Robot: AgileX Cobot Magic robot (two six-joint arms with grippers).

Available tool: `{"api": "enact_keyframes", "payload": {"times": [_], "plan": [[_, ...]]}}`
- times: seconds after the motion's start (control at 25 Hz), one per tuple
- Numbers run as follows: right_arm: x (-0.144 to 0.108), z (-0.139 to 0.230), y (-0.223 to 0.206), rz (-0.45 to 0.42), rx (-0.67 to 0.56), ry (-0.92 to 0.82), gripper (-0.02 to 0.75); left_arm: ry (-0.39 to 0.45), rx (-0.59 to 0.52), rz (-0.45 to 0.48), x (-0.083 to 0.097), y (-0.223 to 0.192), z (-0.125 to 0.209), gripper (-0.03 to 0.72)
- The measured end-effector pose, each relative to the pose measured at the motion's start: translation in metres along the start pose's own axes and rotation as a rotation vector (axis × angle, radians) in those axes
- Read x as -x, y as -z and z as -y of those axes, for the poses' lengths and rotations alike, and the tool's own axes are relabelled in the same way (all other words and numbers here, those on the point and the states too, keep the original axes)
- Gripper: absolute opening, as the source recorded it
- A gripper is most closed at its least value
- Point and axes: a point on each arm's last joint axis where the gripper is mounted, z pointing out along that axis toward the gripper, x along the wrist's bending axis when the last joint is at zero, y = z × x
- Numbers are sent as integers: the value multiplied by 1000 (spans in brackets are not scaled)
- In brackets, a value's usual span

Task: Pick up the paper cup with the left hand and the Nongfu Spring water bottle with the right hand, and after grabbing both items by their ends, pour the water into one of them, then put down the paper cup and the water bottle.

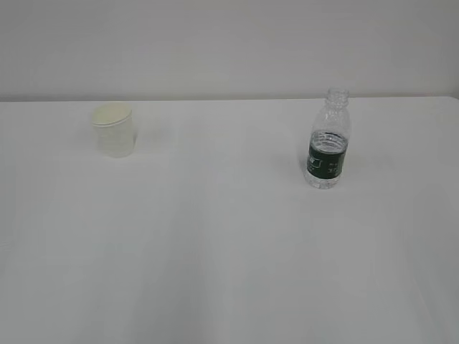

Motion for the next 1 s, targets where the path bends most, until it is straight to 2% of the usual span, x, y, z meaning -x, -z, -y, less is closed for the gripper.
{"api": "enact_keyframes", "payload": {"times": [0.2,0.44,0.64,0.88,1.0], "plan": [[-6,-12,-13,-64,66,-74,575,-10,77,21,4,-33,-20,496],[-7,-19,-30,-62,47,-42,575,-30,174,47,9,-62,-36,498],[-9,-26,-48,-61,43,42,574,-152,228,128,26,-90,-43,498],[-10,-35,-70,-63,75,47,574,-195,139,206,45,-139,-29,498],[-11,-42,-74,-61,144,45,575,-160,172,226,49,-152,-29,498]]}}
